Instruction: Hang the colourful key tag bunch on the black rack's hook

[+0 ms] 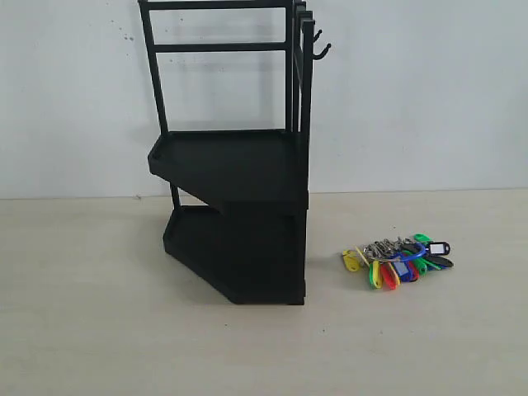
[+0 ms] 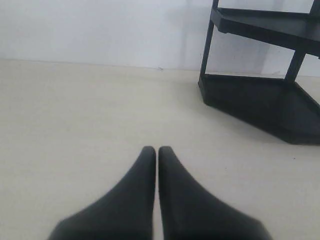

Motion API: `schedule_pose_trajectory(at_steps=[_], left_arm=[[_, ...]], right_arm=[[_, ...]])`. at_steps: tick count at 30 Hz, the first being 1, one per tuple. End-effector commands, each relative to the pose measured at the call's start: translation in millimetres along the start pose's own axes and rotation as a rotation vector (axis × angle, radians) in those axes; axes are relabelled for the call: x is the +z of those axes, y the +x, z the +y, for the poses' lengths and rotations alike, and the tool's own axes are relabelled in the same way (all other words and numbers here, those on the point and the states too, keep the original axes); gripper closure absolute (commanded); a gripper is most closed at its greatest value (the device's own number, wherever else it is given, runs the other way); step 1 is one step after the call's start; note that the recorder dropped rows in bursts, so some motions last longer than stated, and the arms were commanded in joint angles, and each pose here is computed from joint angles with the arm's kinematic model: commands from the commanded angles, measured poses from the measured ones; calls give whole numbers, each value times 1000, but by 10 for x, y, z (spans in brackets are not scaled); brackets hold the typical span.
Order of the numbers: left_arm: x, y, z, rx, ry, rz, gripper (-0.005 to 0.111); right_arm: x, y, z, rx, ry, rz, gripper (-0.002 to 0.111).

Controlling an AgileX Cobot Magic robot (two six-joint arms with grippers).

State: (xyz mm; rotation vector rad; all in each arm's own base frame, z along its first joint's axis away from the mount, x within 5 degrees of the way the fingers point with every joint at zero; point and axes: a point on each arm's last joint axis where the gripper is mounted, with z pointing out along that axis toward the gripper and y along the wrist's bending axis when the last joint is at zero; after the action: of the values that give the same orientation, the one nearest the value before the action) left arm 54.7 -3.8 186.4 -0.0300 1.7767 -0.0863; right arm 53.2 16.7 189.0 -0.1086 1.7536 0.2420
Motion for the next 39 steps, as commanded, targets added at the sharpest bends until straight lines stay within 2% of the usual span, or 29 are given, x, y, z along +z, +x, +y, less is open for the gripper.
schedule_pose_trajectory(at_steps=[1, 13, 15, 18, 19, 23, 28, 30, 33, 36, 39], left_arm=[[-3, -12, 1, 8, -1, -11, 102], [-3, -12, 1, 8, -1, -11, 102], [-3, -12, 1, 8, -1, -11, 102], [-3, -12, 1, 8, -1, -11, 102], [-3, -12, 1, 8, -1, -11, 102], [-3, -12, 1, 8, -1, -11, 102], [-3, -12, 1, 8, -1, -11, 102], [-3, -12, 1, 8, -1, -11, 102], [-3, -12, 1, 8, -1, -11, 102], [-3, -12, 1, 8, -1, -11, 102], [-3, -12, 1, 8, -1, -11, 102]], right_arm=[[-4, -14, -5, -1, 9, -16, 108], [-4, -13, -8, -39, 12, -15, 108], [-5, -54, -20, -30, 25, -60, 108], [-59, -292, -108, 159, 97, -338, 108], [-109, -392, -162, 283, 121, -473, 108], [-276, -591, -268, 362, 188, -779, 108], [-412, -687, -321, 545, 142, -992, 108], [-478, -798, -299, 517, 132, -1037, 108], [-667, -1244, -134, 342, 66, -1076, 108], [-688, -1620, -23, 247, 37, -995, 108], [-561, -1950, 68, 117, 44, -799, 108]])
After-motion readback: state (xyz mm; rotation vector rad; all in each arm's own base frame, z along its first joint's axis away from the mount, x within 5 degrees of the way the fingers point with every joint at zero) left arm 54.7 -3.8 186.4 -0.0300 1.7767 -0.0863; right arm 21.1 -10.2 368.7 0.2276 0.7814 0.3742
